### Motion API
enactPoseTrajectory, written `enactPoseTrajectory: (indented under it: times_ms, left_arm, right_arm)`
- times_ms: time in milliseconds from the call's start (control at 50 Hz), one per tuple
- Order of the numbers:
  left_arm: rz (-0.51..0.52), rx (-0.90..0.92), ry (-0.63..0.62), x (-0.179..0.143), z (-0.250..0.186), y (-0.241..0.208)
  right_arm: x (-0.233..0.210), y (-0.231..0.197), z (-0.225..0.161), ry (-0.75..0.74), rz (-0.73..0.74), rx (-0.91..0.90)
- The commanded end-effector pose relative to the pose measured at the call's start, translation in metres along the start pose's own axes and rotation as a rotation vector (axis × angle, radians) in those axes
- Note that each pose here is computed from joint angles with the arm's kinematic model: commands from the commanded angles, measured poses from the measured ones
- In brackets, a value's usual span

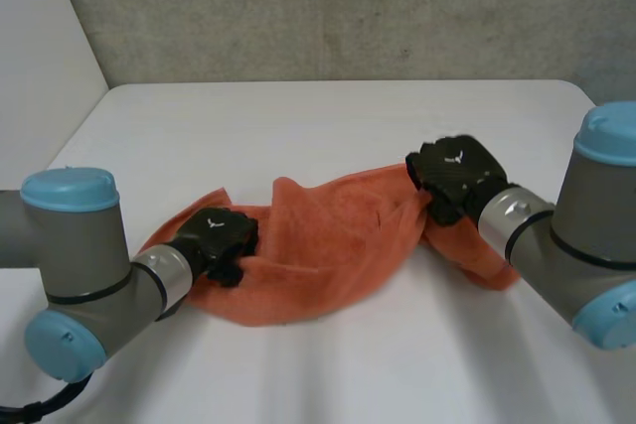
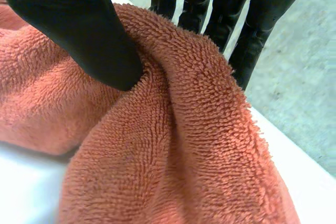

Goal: Fold the laundry

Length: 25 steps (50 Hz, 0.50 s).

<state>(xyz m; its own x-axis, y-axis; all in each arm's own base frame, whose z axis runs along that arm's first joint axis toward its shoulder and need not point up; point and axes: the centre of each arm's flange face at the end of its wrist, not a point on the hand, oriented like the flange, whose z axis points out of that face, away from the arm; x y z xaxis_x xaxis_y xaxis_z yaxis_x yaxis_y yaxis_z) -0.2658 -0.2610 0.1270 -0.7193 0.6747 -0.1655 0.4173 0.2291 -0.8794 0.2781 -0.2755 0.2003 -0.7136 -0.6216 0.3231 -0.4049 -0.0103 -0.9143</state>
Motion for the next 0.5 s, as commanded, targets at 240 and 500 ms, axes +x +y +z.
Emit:
enactPoseTrajectory:
  times_ms: [240, 500]
  left_arm:
    - [0.118, 0.874, -0.575, -0.093, -0.052, -0.241]
    - [0.064, 0.560, -0.461, -0.056, -0.028, -0.115]
  right_arm:
    - [0.090, -0.171, 0.027, 0.398, -0.120, 0.704]
    - [0.025, -0.065, 0.016, 0.091, -0.073, 0.295]
